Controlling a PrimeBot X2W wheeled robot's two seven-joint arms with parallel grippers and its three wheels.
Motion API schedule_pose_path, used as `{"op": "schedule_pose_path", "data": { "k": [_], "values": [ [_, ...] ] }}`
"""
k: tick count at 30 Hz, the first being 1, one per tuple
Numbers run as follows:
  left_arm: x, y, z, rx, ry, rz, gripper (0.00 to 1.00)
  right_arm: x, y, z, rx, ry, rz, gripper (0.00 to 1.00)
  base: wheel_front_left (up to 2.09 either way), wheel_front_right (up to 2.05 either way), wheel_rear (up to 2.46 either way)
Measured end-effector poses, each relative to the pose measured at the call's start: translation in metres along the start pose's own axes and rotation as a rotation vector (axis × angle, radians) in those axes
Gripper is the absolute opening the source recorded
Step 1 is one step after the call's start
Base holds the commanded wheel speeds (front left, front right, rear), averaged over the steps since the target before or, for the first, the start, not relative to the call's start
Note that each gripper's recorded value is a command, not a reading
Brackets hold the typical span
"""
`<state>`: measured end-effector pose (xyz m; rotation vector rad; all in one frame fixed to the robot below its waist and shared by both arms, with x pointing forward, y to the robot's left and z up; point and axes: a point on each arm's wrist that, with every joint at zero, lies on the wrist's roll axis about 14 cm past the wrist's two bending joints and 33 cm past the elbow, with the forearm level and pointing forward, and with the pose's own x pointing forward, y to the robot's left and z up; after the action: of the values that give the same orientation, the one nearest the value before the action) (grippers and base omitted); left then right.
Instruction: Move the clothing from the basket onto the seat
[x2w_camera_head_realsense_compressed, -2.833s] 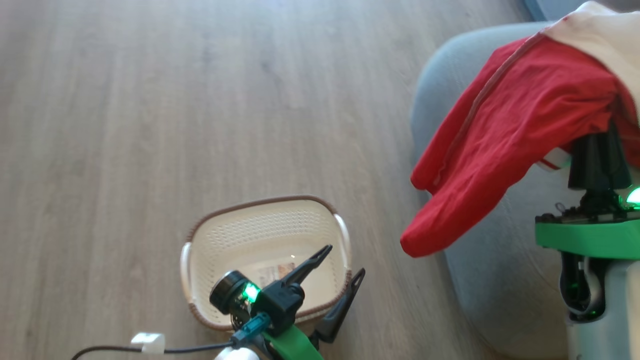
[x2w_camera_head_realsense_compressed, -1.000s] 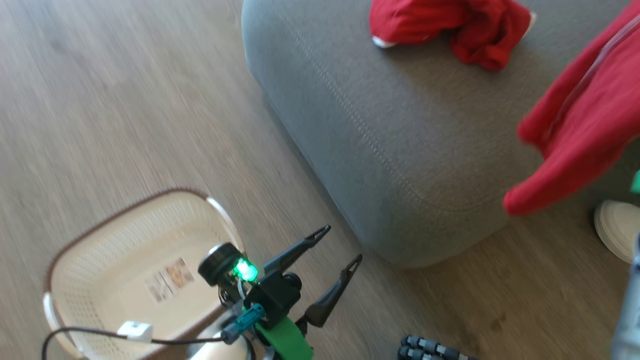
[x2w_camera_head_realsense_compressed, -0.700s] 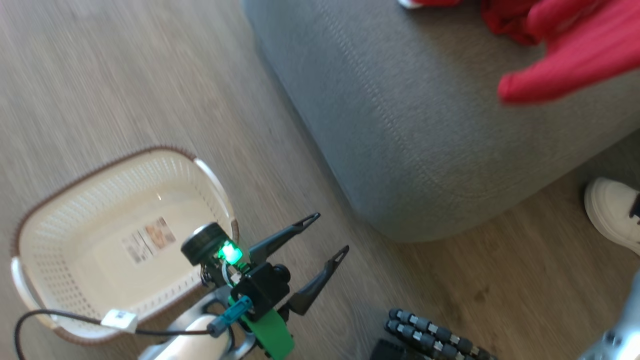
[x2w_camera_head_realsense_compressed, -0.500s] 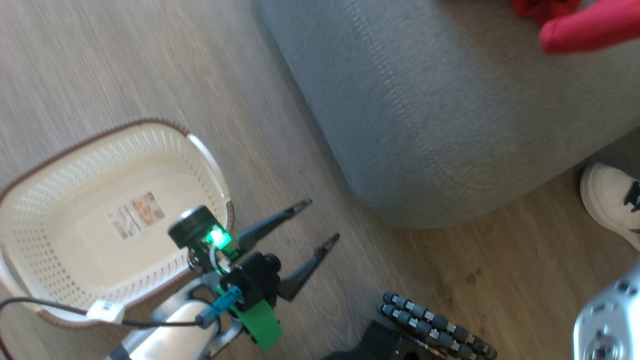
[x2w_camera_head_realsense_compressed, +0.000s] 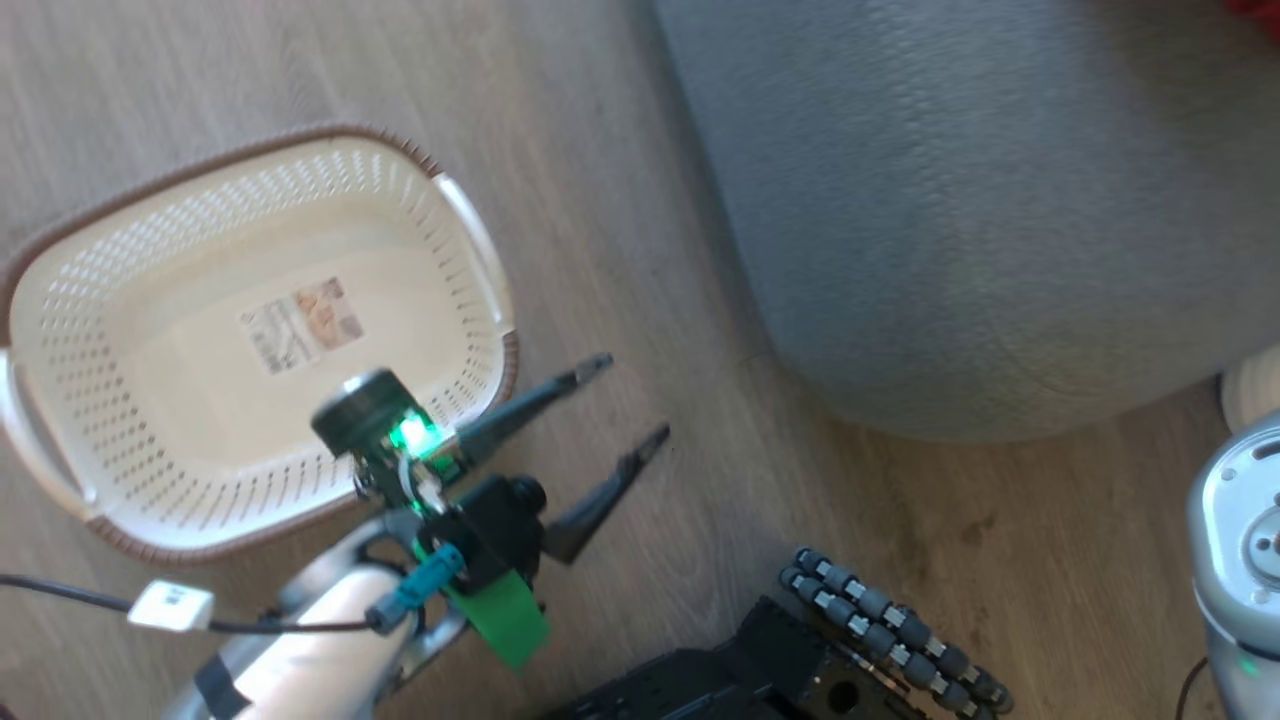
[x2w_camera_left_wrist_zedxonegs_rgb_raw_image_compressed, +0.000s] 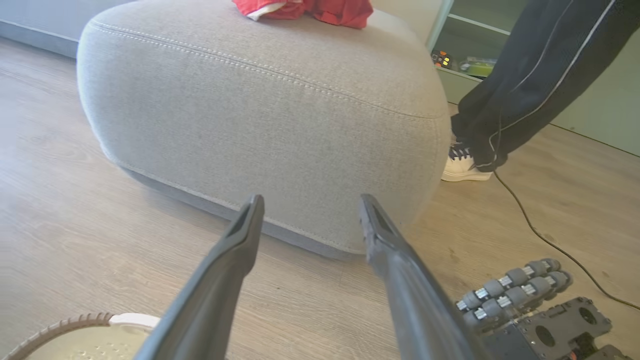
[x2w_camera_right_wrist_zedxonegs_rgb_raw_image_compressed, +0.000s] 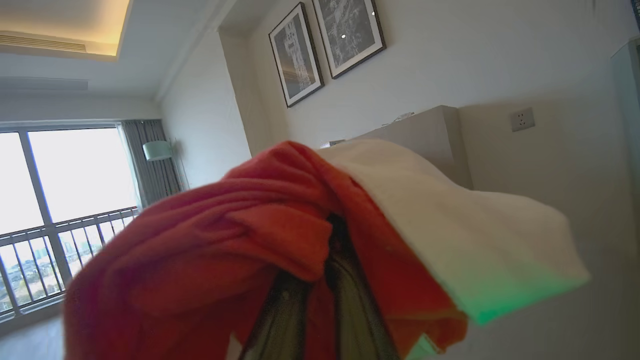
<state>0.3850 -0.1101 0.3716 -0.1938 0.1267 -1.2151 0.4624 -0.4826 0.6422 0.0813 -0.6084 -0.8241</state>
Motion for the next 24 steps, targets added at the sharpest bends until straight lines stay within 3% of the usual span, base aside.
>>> {"op": "schedule_pose_path", "data": {
  "k": [9,15,21,24],
  "values": [
    [-0.013,0.034,-0.016,-0.020,0.012,0.097,1.00,-0.021,0.022,-0.113,-0.151,0.242,0.032,0.00,0.00,0.00,0.00],
    [-0.019,0.048,-0.019,-0.027,0.013,0.146,1.00,-0.065,0.030,-0.197,-0.264,0.481,0.087,0.00,0.00,0.00,0.00],
    [-0.022,0.052,-0.016,-0.035,0.005,0.181,1.00,-0.113,0.038,-0.251,-0.257,0.681,0.125,0.00,0.00,0.00,0.00],
    [-0.020,0.056,-0.009,-0.022,-0.009,0.188,1.00,-0.117,0.038,-0.255,-0.257,0.701,0.130,0.00,0.00,0.00,0.00]
  ]
}}
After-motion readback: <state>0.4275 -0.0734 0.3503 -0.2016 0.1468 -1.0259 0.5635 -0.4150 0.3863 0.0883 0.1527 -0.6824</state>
